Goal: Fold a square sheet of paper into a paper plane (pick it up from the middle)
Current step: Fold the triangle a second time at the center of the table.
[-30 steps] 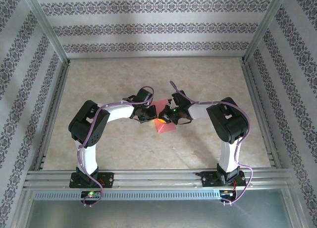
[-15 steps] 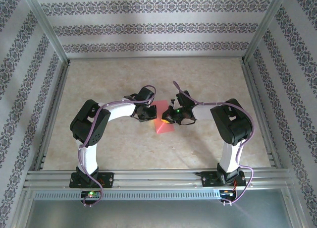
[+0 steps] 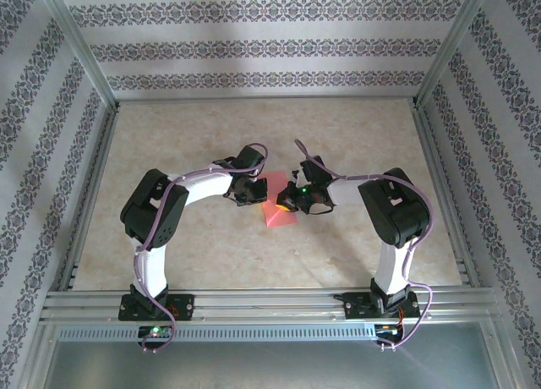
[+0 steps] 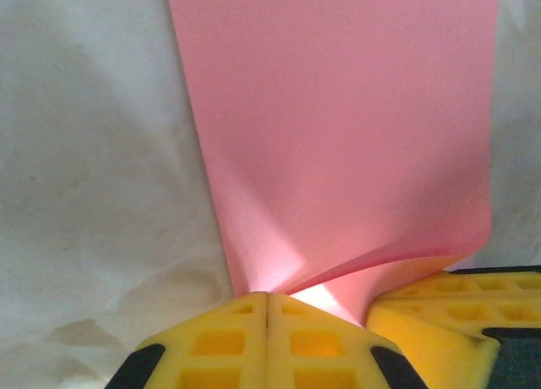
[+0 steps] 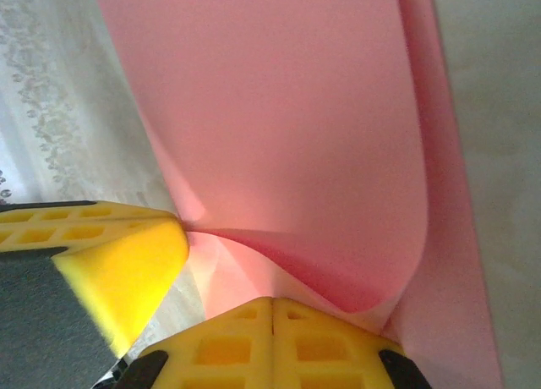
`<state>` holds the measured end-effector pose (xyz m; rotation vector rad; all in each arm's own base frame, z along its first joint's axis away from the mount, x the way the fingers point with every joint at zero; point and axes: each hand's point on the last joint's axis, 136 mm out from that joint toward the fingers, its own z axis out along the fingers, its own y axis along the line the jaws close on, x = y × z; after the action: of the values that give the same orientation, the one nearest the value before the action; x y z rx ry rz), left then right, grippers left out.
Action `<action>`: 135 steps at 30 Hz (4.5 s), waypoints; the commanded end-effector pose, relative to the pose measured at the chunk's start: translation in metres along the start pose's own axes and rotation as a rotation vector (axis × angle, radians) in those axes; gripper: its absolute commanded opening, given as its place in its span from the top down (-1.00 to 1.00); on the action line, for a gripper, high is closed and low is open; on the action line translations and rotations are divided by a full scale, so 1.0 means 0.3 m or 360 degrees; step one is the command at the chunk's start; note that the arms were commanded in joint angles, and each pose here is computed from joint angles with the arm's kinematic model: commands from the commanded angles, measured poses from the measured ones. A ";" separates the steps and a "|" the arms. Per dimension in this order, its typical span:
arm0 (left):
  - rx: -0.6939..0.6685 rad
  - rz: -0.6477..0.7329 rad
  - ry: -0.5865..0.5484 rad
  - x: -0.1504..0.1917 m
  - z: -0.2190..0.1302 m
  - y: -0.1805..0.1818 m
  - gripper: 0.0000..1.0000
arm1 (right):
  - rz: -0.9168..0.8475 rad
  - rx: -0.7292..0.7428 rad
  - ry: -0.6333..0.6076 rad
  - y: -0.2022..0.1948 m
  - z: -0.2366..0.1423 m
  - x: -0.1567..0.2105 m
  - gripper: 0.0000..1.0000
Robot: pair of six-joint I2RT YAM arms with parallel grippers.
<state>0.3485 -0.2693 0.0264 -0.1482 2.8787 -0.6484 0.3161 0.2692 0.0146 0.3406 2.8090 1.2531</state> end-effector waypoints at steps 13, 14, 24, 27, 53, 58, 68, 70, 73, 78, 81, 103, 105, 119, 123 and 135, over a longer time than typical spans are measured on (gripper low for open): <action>0.0290 -0.0166 0.0077 0.181 -0.006 -0.132 0.99 | 0.0223 0.0347 0.0017 -0.222 0.038 0.050 0.99; 0.0276 -0.0167 0.0084 0.186 -0.001 -0.126 1.00 | 0.0225 0.0347 0.0016 -0.221 0.038 0.049 0.99; 0.0140 -0.0182 0.0190 0.256 0.057 -0.036 1.00 | 0.0246 0.0386 0.0024 -0.236 0.039 0.053 1.00; 0.0092 -0.0163 0.0240 0.297 0.061 -0.003 1.00 | 0.0262 0.0410 0.0027 -0.247 0.038 0.056 1.00; 0.0221 -0.0167 -0.0188 0.133 -0.075 -0.054 1.00 | 0.0624 0.0250 -0.0210 -0.170 0.078 0.004 1.00; 0.0256 -0.0274 -0.0219 0.088 -0.084 -0.012 1.00 | 0.0626 0.0245 -0.0226 -0.164 0.069 -0.004 0.99; 0.0350 -0.0329 -0.0093 0.104 -0.013 -0.033 1.00 | 0.0600 0.0244 -0.0212 -0.154 0.067 -0.008 1.00; 0.0300 -0.0345 -0.0077 0.117 0.002 -0.008 1.00 | 0.0577 0.0240 -0.0215 -0.145 0.063 -0.010 0.99; 0.0175 -0.0396 -0.0053 0.140 0.022 0.052 1.00 | 0.0500 0.0226 -0.0221 -0.118 0.051 -0.019 0.99; 0.0089 -0.0443 -0.0040 0.161 0.033 0.097 1.00 | 0.0285 0.0181 -0.0258 -0.046 0.018 -0.052 0.99; 0.0065 -0.0456 -0.0010 0.177 0.045 0.111 1.00 | 0.0086 0.0106 -0.0262 0.035 -0.004 -0.079 0.99; 0.0067 -0.0440 0.0037 0.194 0.059 0.112 1.00 | -0.0215 0.0113 -0.0169 0.085 0.036 0.019 1.00; 0.0063 -0.0443 0.0038 0.195 0.059 0.113 1.00 | -0.0202 0.0126 -0.0161 0.076 0.045 0.020 1.00; -0.0152 -0.0487 0.0135 0.282 0.064 0.224 1.00 | -0.0073 0.0305 -0.0213 -0.079 0.000 -0.071 1.00; -0.0199 -0.0498 0.0164 0.310 0.066 0.255 1.00 | 0.0008 0.0297 -0.0247 -0.129 -0.032 -0.135 1.00; -0.0061 -0.0384 0.0142 0.251 0.054 0.164 1.00 | 0.0044 0.0233 -0.0432 -0.139 -0.239 -0.309 0.95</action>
<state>0.3130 -0.2713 0.0175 -0.4629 2.7858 -0.8794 0.3868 0.1853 0.0174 0.5400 2.6795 1.0362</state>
